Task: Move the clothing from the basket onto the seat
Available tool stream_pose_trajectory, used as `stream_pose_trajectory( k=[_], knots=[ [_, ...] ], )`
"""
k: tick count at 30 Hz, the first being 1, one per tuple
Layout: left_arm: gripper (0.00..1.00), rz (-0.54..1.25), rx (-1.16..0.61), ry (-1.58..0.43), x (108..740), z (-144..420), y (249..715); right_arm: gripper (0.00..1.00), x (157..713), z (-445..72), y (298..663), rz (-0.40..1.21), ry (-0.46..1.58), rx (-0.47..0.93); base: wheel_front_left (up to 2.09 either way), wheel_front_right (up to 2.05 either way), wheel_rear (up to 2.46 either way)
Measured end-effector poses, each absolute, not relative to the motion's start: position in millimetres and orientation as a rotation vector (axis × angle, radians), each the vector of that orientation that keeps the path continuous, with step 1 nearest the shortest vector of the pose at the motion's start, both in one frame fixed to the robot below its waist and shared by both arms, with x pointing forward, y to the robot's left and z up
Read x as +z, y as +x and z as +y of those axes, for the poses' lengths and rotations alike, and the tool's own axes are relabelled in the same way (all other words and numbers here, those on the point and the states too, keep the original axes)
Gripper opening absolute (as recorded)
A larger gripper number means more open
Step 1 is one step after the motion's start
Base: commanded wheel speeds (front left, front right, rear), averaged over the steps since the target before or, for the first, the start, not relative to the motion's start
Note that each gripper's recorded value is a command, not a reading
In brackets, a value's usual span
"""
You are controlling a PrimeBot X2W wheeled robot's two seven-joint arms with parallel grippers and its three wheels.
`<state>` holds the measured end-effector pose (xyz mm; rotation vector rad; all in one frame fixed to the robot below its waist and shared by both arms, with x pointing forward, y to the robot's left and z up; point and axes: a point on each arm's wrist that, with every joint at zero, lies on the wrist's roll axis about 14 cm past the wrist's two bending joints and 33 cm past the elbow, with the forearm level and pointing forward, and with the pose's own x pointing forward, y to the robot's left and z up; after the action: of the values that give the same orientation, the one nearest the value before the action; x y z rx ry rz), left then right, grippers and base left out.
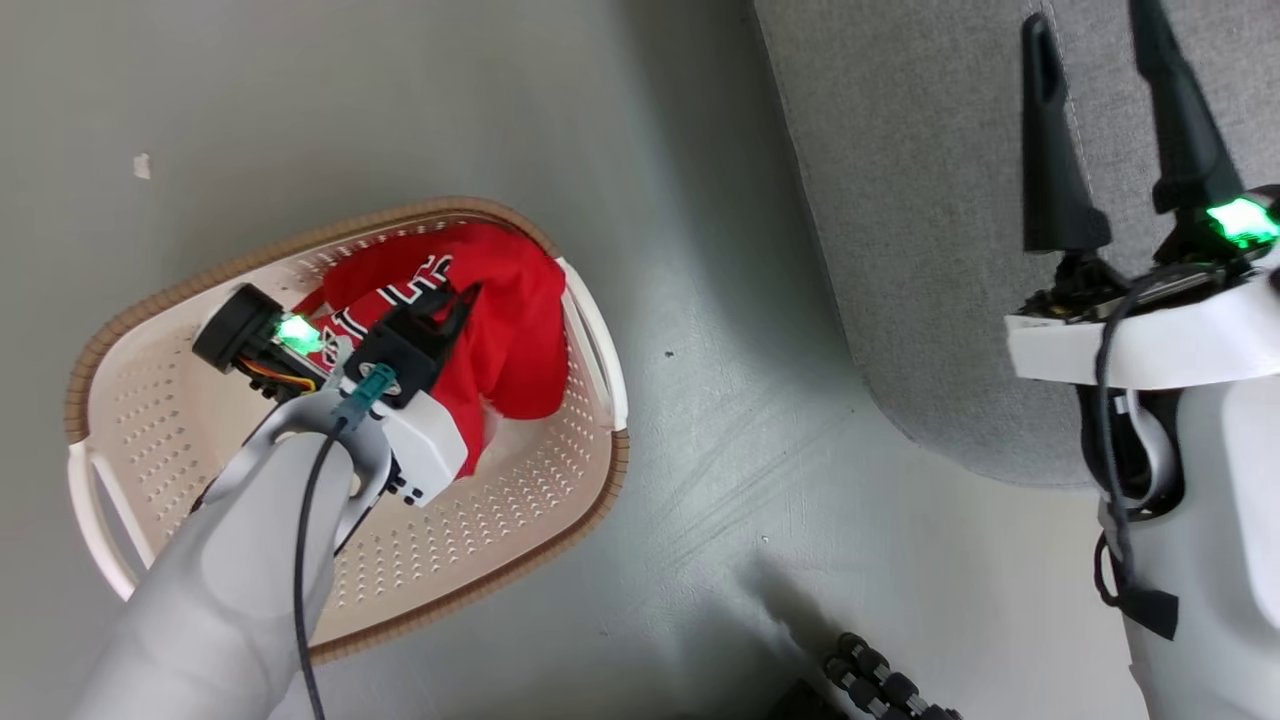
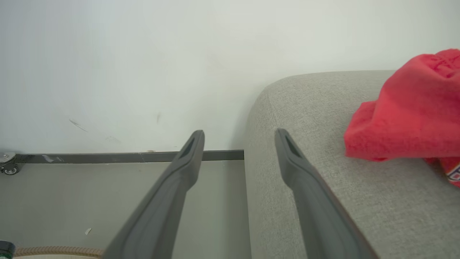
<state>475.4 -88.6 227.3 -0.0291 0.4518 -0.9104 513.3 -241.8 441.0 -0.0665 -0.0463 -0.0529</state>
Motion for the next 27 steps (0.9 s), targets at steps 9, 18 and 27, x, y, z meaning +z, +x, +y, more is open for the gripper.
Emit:
stream_pose_trajectory(
  k=[9,18,27],
  knots=[
    [0.0,0.318,-0.778,-0.077,276.6,-63.5,506.3,1.0,440.5,-224.2,515.1,-0.039,-0.058,-0.007,0.0,0.0,0.0],
    [0.0,0.157,-0.642,-0.1,339.3,-29.1,528.0,1.0,449.9,-210.7,516.6,-0.054,-0.045,0.035,0.0,0.0,0.0],
    [0.0,0.01,-0.537,-0.097,403.3,7.3,531.8,1.0,468.4,-196.7,516.4,-0.088,-0.033,0.079,0.0,0.0,0.0]
  ],
)
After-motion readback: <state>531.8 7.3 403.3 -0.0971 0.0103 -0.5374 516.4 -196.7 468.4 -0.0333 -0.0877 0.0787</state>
